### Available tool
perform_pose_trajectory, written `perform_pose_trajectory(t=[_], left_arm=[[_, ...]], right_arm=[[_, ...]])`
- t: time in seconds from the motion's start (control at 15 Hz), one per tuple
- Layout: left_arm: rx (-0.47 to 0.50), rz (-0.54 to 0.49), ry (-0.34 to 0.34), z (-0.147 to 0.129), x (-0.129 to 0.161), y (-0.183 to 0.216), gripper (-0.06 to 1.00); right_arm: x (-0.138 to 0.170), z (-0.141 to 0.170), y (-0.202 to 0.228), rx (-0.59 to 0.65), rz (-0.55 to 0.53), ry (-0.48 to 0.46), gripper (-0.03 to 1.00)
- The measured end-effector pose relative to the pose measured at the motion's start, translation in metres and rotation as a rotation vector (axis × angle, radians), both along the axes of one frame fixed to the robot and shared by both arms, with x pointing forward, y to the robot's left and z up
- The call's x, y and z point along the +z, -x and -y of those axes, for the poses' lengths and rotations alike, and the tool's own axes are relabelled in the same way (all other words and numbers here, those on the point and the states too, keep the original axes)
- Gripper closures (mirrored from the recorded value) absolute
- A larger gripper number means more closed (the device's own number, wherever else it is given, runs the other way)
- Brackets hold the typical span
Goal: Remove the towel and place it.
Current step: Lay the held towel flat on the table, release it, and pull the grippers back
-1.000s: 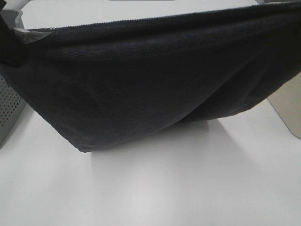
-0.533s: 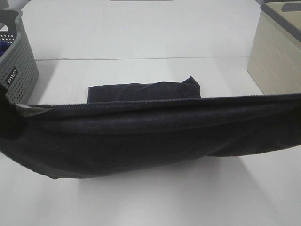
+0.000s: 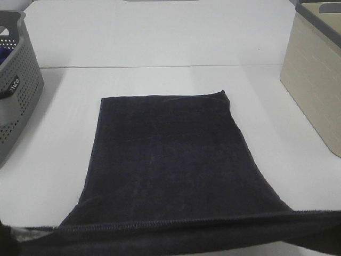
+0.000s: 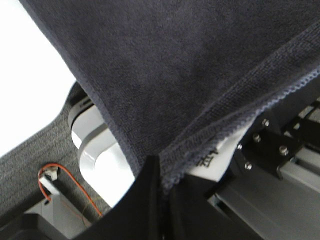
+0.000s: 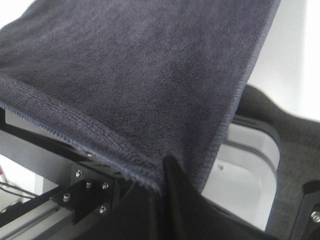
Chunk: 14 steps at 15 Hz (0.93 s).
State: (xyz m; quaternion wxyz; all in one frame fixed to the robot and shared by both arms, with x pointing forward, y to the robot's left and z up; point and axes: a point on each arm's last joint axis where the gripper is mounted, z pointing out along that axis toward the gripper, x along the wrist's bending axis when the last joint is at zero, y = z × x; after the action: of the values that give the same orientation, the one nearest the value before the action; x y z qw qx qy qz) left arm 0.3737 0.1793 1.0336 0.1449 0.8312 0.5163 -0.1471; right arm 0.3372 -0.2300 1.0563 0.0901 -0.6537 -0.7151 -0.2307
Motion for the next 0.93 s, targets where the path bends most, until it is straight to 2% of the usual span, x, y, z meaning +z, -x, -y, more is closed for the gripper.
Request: perform_pose_trajectory(t=[0.27, 0.53, 0.93], left_arm=[[-0.031, -0.118, -0.014, 0.005, -0.023, 0.018, 0.94], [-0.068, -0.198, -0.076, 0.015, -0.041, 0.016, 0.94], [-0.059, -0.320, -0.163, 0.024, -0.071, 0.004, 0.94]], right_arm=[[-0.025, -0.001, 0.002, 0.001, -0.116, 0.023, 0.95], [-0.046, -0.005, -0.013, 0.065, -0.241, 0.089, 0.95], [-0.075, -0.011, -0.033, 0.154, -0.403, 0.145, 0.95]])
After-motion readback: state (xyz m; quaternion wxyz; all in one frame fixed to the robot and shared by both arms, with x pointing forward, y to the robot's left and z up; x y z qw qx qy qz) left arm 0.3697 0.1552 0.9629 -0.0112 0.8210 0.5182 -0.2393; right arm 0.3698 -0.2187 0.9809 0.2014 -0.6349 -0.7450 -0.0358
